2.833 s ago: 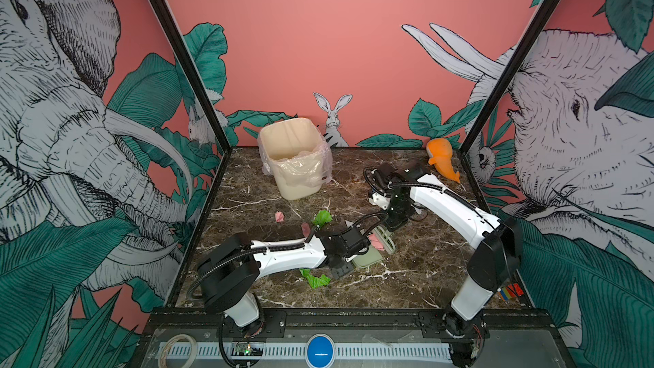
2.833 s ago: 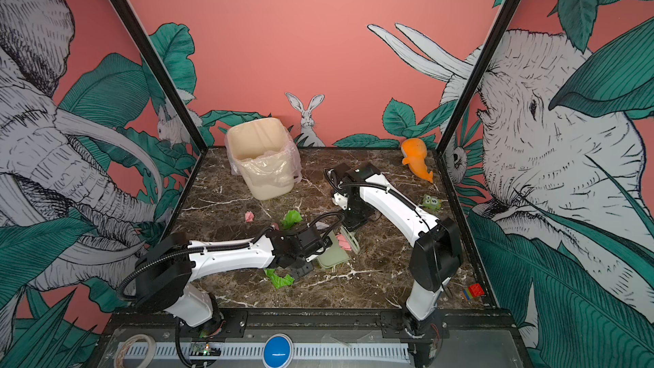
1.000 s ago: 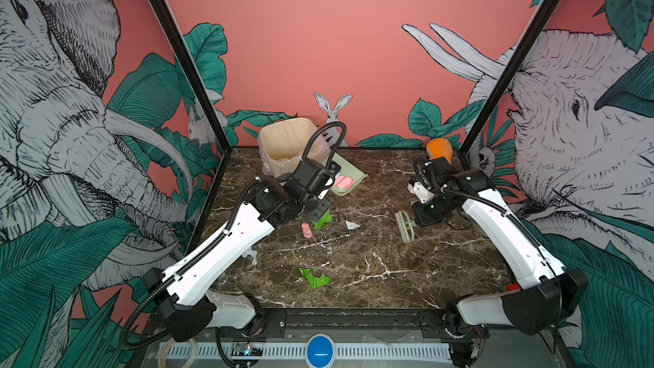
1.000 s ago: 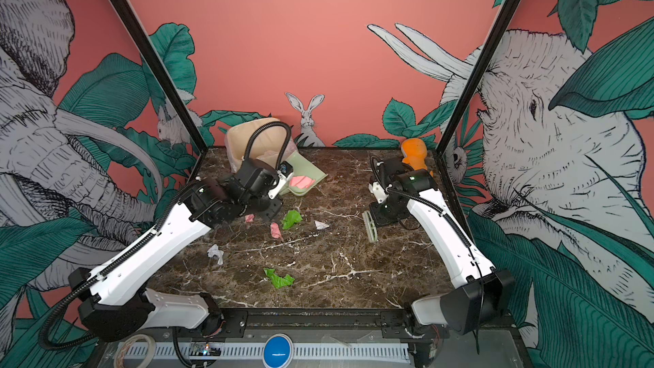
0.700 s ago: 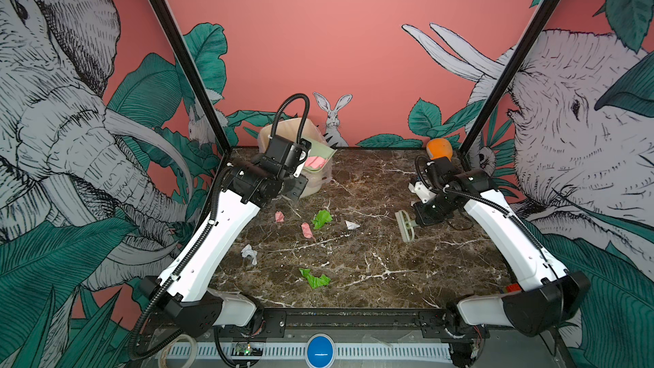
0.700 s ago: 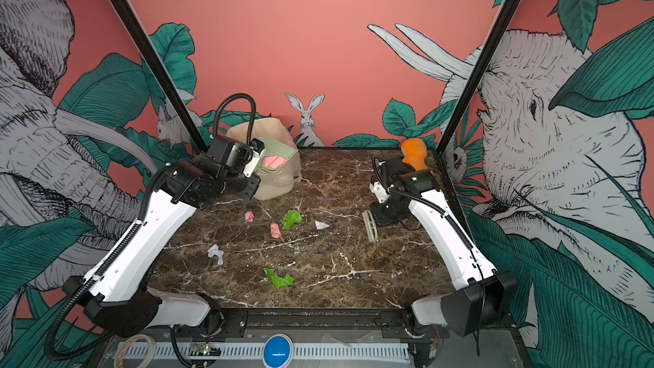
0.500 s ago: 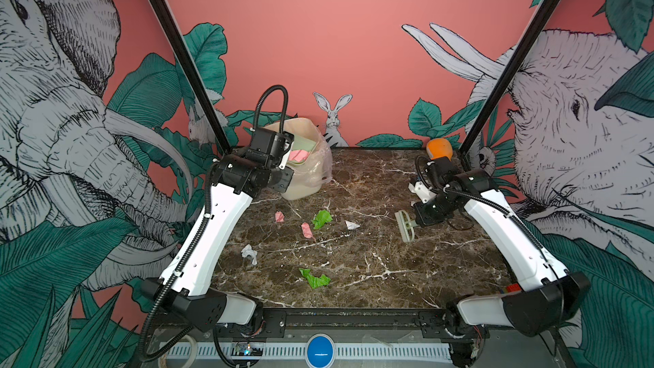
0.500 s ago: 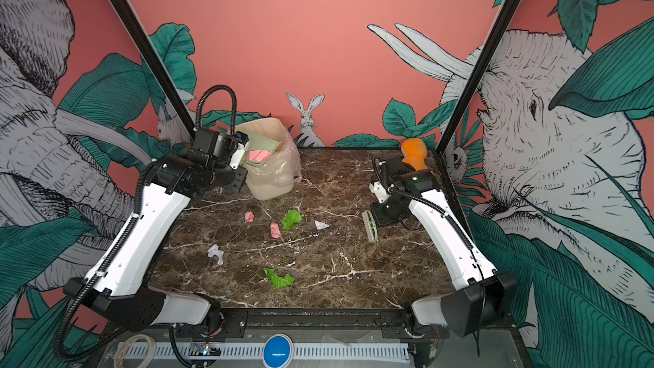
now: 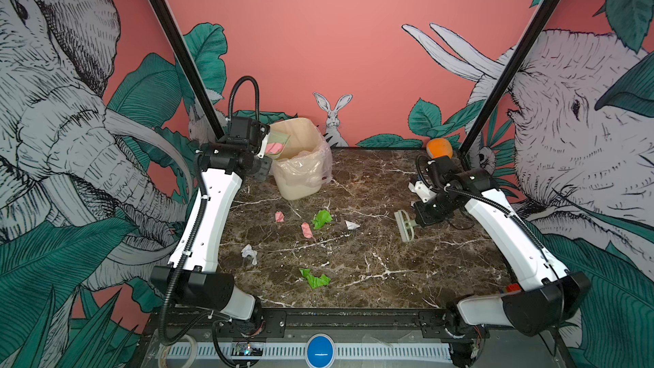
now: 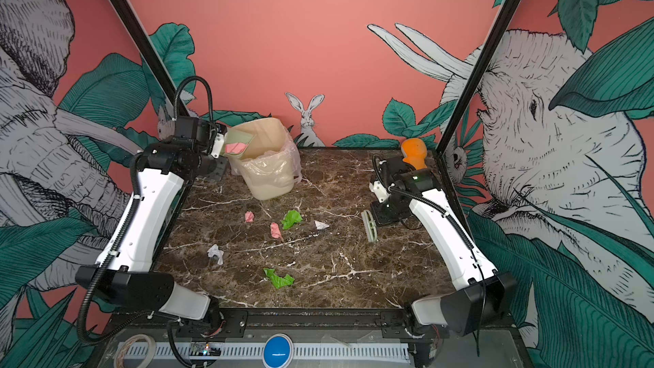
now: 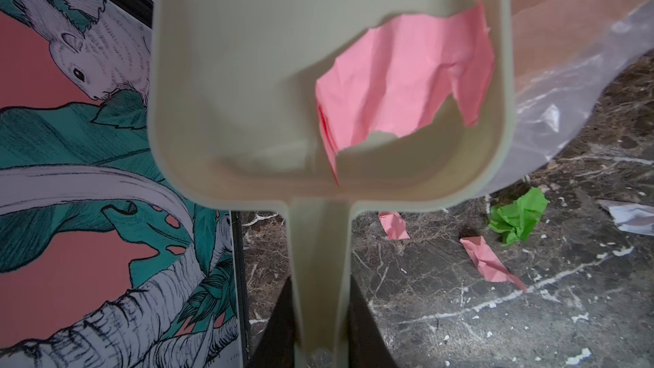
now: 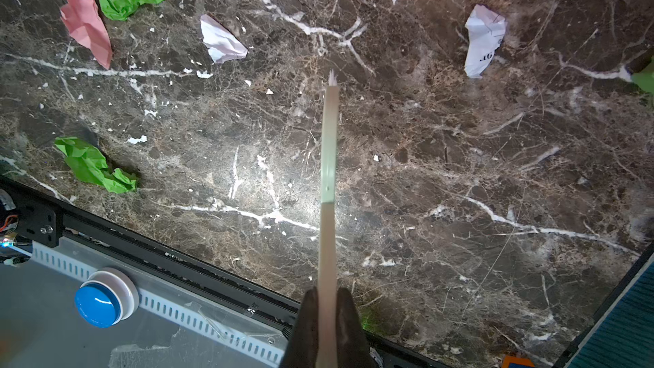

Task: Sweep away the paper scraps from the table
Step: 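Carry the dustpan with the pink scrap up to the bin, left gripper, then tip the dustpan over the bin opening with the left gripper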

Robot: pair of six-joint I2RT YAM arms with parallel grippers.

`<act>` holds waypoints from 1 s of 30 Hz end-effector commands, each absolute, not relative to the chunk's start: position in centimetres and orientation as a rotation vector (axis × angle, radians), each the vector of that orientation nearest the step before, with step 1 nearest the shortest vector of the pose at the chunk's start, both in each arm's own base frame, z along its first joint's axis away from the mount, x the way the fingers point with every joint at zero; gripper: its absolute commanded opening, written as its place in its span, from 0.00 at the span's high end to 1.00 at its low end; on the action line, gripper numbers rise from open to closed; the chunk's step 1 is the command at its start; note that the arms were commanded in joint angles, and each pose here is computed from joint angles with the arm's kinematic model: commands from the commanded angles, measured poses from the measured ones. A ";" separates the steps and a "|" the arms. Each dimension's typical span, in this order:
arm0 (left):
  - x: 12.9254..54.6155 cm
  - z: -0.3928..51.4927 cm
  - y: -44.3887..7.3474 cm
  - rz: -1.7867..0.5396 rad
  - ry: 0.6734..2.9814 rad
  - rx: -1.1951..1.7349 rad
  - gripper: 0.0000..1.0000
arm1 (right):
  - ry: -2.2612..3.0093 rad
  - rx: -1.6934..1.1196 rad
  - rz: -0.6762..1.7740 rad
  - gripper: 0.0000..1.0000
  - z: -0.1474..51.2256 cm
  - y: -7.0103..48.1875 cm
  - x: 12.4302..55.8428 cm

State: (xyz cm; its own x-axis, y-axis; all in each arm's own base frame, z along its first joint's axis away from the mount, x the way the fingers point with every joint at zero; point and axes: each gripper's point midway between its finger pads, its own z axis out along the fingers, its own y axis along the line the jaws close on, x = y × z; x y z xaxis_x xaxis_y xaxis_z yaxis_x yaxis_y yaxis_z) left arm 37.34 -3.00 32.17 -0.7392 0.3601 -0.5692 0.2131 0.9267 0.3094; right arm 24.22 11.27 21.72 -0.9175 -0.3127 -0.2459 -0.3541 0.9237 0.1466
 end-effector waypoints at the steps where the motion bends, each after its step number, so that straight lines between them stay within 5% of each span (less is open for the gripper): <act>1: 38.2 33.5 -2.9 0.331 2.386 0.462 0.94 | 2.868 -0.519 0.292 1.00 22.3 11.3 24.0; 30: 43.8 35.5 -2.7 1.331 2.047 0.965 0.96 | 2.895 -0.533 0.309 1.00 22.0 11.6 24.1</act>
State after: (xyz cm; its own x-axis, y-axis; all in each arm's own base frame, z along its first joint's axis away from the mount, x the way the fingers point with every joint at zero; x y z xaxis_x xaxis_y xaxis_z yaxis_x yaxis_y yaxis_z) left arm 43.46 -3.67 33.29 -0.6012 0.7941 -0.0897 0.3479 0.3611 0.8652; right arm 24.61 11.67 21.89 -0.9183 -0.3210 -0.2318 -0.3614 0.9186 0.1598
